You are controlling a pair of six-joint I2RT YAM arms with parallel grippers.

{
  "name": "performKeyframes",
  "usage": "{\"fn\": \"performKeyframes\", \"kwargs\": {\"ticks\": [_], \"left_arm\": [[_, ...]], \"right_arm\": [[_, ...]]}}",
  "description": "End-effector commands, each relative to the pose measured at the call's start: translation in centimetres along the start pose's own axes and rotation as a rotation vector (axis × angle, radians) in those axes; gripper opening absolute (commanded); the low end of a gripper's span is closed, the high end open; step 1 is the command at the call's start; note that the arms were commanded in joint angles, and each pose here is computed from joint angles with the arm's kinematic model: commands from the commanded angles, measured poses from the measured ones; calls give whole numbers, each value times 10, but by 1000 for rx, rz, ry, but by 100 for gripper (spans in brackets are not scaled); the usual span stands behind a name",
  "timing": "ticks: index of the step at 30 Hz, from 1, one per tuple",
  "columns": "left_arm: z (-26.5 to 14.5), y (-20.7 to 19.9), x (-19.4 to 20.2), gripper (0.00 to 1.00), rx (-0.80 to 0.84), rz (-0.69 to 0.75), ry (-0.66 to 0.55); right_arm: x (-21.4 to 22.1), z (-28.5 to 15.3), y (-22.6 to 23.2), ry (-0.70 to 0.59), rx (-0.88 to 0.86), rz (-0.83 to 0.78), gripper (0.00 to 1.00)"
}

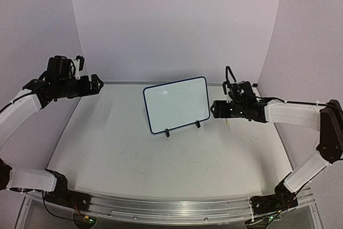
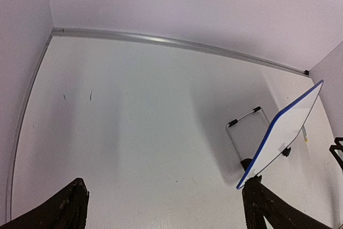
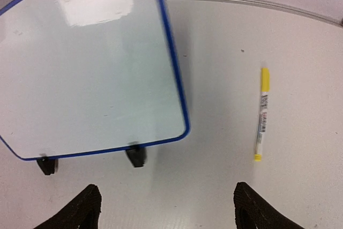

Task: Write a sentence on the whiteboard
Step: Pick up the whiteboard marker from the corner of the board.

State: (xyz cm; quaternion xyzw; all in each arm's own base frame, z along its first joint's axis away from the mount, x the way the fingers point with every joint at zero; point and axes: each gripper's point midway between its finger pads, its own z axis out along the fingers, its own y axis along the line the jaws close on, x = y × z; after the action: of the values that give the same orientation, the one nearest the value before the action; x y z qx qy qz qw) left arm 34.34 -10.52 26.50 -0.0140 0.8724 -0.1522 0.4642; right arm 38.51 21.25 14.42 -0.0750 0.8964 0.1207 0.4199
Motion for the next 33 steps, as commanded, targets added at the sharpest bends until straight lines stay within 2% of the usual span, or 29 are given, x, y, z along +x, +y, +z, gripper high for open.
{"fn": "performKeyframes", "kwargs": {"ticks": [1, 4, 10, 14, 22, 30, 33], "left_arm": [[-7, -31, -38, 99, 105, 149, 24], [2, -38, -43, 100, 139, 204, 20], [13, -53, -17, 99, 280, 271, 9], [13, -44, -15, 99, 232, 257, -1], [23, -64, 3, 99, 372, 227, 76], [27, -67, 7, 99, 399, 205, 90], [29, -66, 7, 99, 390, 202, 93]], "right_arm": [[6, -3, -48, 122, 36, 103, 79], [5, 6, -70, 174, 63, 124, 76], [7, 33, -95, 283, 143, 93, 68], [11, 55, -101, 341, 145, 85, 63], [31, 97, -113, 431, 158, 72, 46], [39, 113, -125, 466, 205, 58, 34], [45, 118, -129, 486, 211, 61, 25]]}}
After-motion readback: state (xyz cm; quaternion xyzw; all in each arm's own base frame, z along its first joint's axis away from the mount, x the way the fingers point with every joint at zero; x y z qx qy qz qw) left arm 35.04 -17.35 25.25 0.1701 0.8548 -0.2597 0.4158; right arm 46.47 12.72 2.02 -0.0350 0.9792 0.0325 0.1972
